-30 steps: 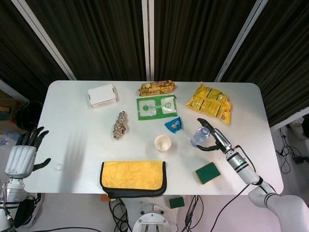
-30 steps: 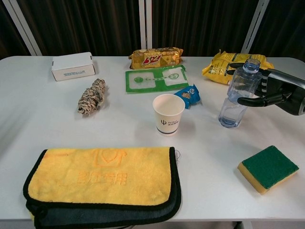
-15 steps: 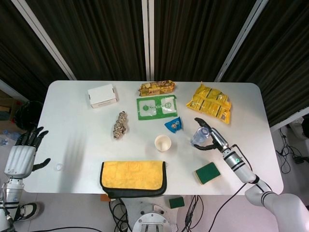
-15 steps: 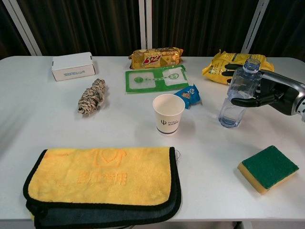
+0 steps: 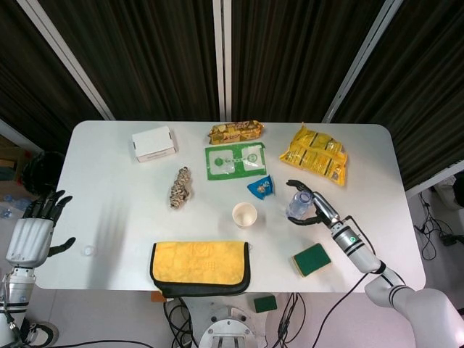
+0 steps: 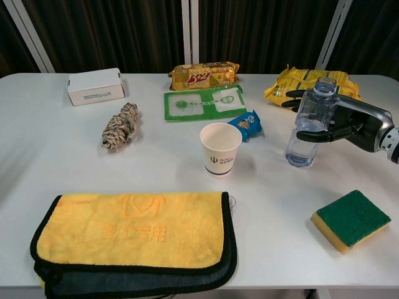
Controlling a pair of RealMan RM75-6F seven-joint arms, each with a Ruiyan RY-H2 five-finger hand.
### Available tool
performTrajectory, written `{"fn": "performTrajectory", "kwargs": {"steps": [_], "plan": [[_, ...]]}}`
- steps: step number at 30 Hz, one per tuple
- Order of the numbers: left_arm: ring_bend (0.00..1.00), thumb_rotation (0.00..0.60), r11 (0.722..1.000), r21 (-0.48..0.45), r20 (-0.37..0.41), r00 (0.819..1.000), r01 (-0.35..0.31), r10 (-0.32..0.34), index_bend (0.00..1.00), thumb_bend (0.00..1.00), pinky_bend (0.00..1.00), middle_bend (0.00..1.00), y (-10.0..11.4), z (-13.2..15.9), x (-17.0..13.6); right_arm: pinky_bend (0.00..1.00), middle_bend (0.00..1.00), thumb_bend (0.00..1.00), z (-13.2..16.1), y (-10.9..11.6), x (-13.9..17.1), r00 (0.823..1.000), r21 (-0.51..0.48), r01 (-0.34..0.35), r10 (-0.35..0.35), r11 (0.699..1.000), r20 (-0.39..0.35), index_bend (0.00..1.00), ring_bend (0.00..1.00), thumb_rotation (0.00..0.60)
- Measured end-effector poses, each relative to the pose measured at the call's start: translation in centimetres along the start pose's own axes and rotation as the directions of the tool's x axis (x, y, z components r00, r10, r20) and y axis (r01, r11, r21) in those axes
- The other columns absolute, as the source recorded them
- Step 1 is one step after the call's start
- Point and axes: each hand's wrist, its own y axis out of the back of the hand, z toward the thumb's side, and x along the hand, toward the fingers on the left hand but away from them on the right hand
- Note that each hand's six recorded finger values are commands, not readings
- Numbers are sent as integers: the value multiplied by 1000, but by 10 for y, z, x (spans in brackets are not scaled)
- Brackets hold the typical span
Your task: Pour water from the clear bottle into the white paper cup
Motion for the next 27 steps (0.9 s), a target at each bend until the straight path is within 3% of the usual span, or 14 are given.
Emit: {"fn": "performTrajectory", "kwargs": {"steps": [4,20,27], "plan": [[57,600,1000,0,-4,1000,4,-4,165,98,183,121,-1,-1,0,0,106,205,-1,0,-1,1000,6,3,-3,1000,3,469,0,600],[57,600,1000,-1,-4,1000,5,-5,165,98,183,121,0,-2,0,31,228,250,3,6,-1,998,-18,54,-54,998,-24,823,1,600],[57,600,1000,-2,1,1000,4,-4,164,98,183,121,0,-1,0,132,328,325,8,14,3,993,-53,100,-103,994,-55,899,143,600]]}}
